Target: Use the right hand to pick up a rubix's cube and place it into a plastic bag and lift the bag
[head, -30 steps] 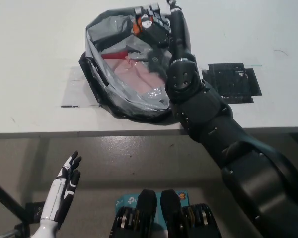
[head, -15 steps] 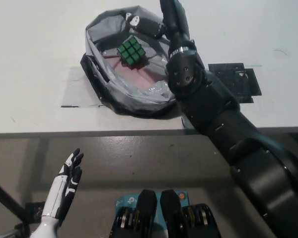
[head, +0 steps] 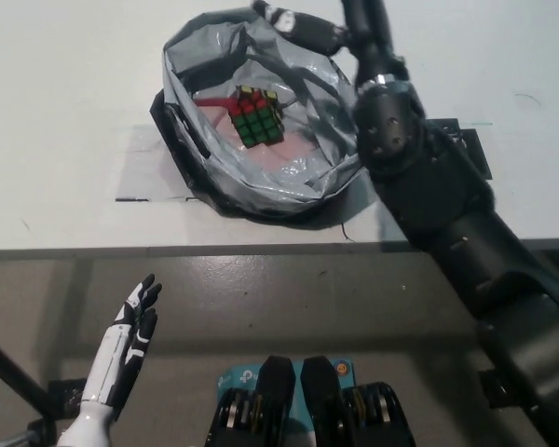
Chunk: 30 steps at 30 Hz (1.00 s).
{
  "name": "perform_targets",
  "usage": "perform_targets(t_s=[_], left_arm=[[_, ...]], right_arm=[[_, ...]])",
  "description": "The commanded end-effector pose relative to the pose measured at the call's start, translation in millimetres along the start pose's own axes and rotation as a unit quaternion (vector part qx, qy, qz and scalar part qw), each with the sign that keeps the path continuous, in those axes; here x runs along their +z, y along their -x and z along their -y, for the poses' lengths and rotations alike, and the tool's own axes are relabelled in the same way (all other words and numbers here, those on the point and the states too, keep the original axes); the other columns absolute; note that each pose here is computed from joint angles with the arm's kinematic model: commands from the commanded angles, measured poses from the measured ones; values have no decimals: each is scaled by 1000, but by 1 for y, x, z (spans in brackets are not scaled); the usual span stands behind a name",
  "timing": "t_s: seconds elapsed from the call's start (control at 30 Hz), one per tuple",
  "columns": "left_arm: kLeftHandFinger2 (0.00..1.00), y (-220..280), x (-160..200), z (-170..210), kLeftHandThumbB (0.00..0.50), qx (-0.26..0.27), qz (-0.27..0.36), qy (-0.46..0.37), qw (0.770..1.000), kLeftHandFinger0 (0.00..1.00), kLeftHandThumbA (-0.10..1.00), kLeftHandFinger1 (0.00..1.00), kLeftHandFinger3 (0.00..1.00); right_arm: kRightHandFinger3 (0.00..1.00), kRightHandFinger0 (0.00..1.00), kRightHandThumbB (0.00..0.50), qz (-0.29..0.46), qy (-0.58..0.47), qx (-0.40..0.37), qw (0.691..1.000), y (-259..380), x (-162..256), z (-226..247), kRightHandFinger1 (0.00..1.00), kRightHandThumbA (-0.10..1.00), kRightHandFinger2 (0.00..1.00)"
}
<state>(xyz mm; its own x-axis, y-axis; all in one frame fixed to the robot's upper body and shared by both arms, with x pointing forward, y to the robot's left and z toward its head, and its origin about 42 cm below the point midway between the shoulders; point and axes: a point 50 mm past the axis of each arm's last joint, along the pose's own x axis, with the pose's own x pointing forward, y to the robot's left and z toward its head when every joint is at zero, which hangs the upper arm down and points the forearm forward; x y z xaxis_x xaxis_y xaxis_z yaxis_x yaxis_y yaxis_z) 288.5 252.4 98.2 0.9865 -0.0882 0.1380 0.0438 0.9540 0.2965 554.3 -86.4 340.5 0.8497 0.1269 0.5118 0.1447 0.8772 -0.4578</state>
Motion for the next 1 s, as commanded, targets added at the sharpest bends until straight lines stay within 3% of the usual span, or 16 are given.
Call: perform_targets(t_s=[0.0,0.13,0.2,0.4,0.57,0.77,0.83,0.97], left_arm=[[1000,-3,6,-3,203,-5,19,2,1000,1000,1000,1000,1000],[1000,-2,5,-1,212,-7,13,5,1000,1000,1000,1000,1000],[1000,-2,5,-1,208,-6,13,4,1000,1000,1000,1000,1000],[1000,-2,7,1,203,-5,12,7,1000,1000,1000,1000,1000],[1000,-3,8,-1,186,-4,18,2,1000,1000,1000,1000,1000],[1000,-4,8,-1,198,-6,16,-2,1000,1000,1000,1000,1000],[1000,-5,8,-2,180,-7,19,1,1000,1000,1000,1000,1000],[1000,-7,9,-3,190,-7,18,-3,1000,1000,1000,1000,1000]], right_arm=[[1000,1000,351,14,45,-31,998,-7,-2,25,1000,811,1000],[1000,1000,350,-29,96,-20,995,6,-25,26,1000,836,1000],[1000,1000,338,-47,107,-15,993,10,-34,23,1000,789,1000],[1000,1000,397,-91,98,5,991,20,-49,11,1000,819,1000],[1000,1000,426,-101,56,28,993,24,-48,-1,1000,857,1000],[1000,1000,462,-110,10,45,993,24,-43,-7,1000,914,1000],[1000,1000,463,-113,-8,46,992,22,-39,-9,1000,923,1000],[1000,1000,441,-109,-36,49,992,18,-30,-9,1000,941,1000]])
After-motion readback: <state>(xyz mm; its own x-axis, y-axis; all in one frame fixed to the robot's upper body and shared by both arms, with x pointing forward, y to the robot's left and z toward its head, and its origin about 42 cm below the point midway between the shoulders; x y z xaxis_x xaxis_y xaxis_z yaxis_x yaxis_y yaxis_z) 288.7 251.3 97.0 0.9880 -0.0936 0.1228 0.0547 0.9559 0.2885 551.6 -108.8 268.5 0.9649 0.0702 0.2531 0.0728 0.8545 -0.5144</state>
